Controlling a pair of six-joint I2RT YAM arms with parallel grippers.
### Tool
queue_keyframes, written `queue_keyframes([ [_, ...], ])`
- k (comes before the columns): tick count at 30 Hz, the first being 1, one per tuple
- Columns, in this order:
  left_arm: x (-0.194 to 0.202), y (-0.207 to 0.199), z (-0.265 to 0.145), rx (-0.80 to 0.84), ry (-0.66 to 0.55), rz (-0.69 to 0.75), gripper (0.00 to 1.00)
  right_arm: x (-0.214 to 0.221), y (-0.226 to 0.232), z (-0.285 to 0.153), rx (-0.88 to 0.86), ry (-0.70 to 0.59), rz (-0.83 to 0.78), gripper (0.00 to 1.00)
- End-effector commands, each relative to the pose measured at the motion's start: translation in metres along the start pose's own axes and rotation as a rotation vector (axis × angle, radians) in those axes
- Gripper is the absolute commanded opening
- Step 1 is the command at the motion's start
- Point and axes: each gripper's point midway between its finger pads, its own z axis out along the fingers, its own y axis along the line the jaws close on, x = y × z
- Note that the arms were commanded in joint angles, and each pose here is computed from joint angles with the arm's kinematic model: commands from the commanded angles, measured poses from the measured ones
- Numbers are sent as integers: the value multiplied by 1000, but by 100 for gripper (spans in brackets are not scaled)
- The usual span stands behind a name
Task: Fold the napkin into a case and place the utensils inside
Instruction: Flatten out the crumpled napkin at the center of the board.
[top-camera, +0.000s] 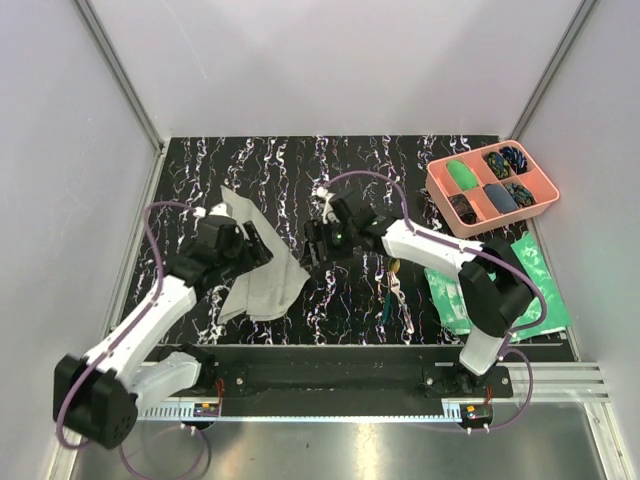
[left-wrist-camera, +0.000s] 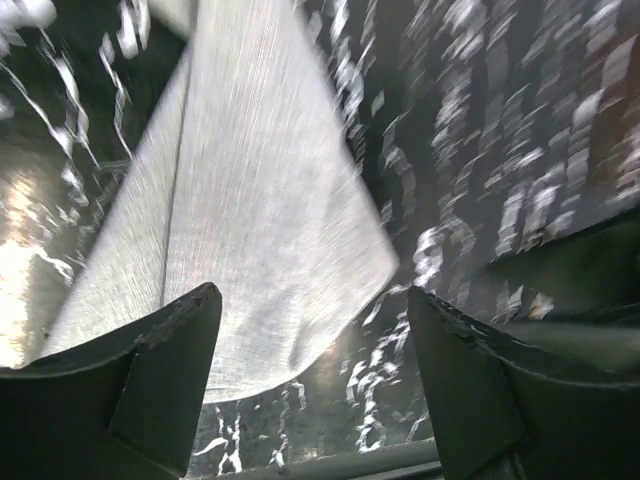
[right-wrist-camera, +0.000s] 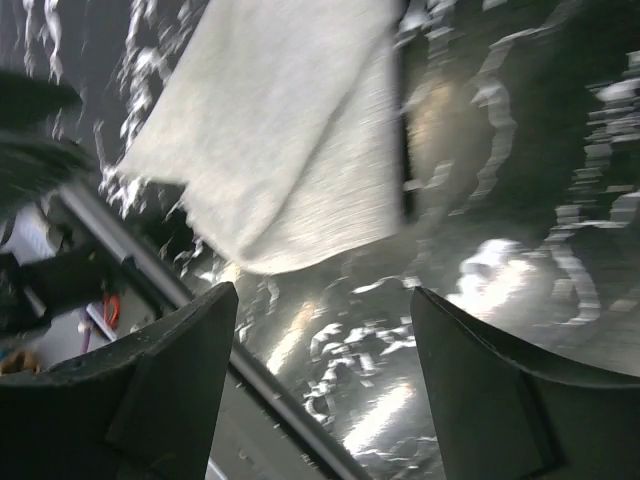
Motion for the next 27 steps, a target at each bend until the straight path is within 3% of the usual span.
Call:
queue_keyframes([
  [1,20,5,20,-13,84,-28,72,-23,2,-16,-21,-67,-43,76],
  [2,26,17,23,-60,85,-48,67,-21,4,-8,-41,-45,-35,71],
  [3,29,28,23,-117,77,-93,56,-18,11,-4,-69,-29,-27,67],
  [10,57,59,16,-194,75,-211,49,-3,42,37,-75,-6,-128,64],
  [12,60,86,-1,-326,31,-291,44,2,48,43,-58,-3,-173,63],
  [16,15,97,-48,-312,-258,-378,45,5,79,54,-26,-30,-273,61],
  [17,-7,90,-72,-245,-369,-410,44,17,84,63,-23,1,-279,60],
  [19,-32,98,-107,-258,-514,-432,44,19,96,75,-27,15,-291,51],
  [21,-43,110,-134,-289,-609,-435,45,30,109,84,-15,27,-318,48],
  [27,-61,111,-178,-316,-677,-386,46,49,120,115,105,47,-409,48],
])
